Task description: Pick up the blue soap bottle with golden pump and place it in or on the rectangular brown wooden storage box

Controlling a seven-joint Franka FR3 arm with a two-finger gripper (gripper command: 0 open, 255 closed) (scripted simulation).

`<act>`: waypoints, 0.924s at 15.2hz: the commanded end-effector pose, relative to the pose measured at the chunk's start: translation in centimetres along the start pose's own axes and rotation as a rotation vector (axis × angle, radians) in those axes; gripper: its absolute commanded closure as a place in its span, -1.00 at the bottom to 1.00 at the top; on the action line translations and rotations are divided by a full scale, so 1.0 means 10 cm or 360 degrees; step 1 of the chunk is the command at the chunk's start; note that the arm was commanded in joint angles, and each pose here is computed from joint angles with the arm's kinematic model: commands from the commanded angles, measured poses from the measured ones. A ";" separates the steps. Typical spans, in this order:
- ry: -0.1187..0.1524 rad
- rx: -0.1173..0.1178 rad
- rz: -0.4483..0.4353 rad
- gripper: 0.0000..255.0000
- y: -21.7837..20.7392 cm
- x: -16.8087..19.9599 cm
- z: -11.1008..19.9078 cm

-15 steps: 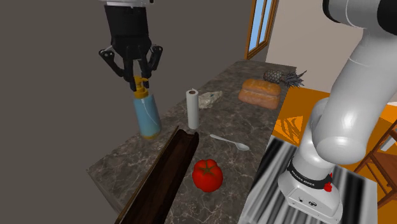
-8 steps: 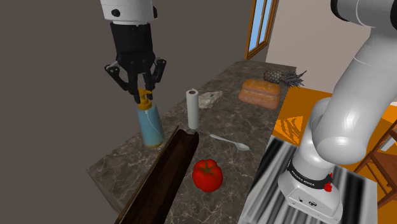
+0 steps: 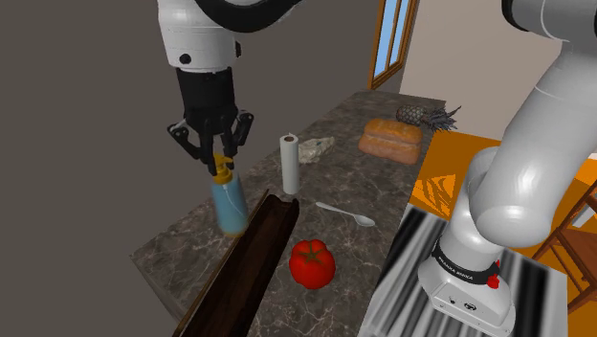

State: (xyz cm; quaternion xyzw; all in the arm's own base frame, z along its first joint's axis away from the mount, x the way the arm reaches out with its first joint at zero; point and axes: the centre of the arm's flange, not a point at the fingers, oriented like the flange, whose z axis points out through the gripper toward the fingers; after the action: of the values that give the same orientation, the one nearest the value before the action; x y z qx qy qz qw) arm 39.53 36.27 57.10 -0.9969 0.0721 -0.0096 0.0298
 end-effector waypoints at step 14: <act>0.0001 0.0001 0.0000 1.00 0.04 -0.02 0.71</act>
State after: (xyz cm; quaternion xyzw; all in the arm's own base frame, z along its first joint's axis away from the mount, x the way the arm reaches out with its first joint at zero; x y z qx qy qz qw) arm 39.51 36.29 50.11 -0.9969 0.0722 -0.0096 0.0299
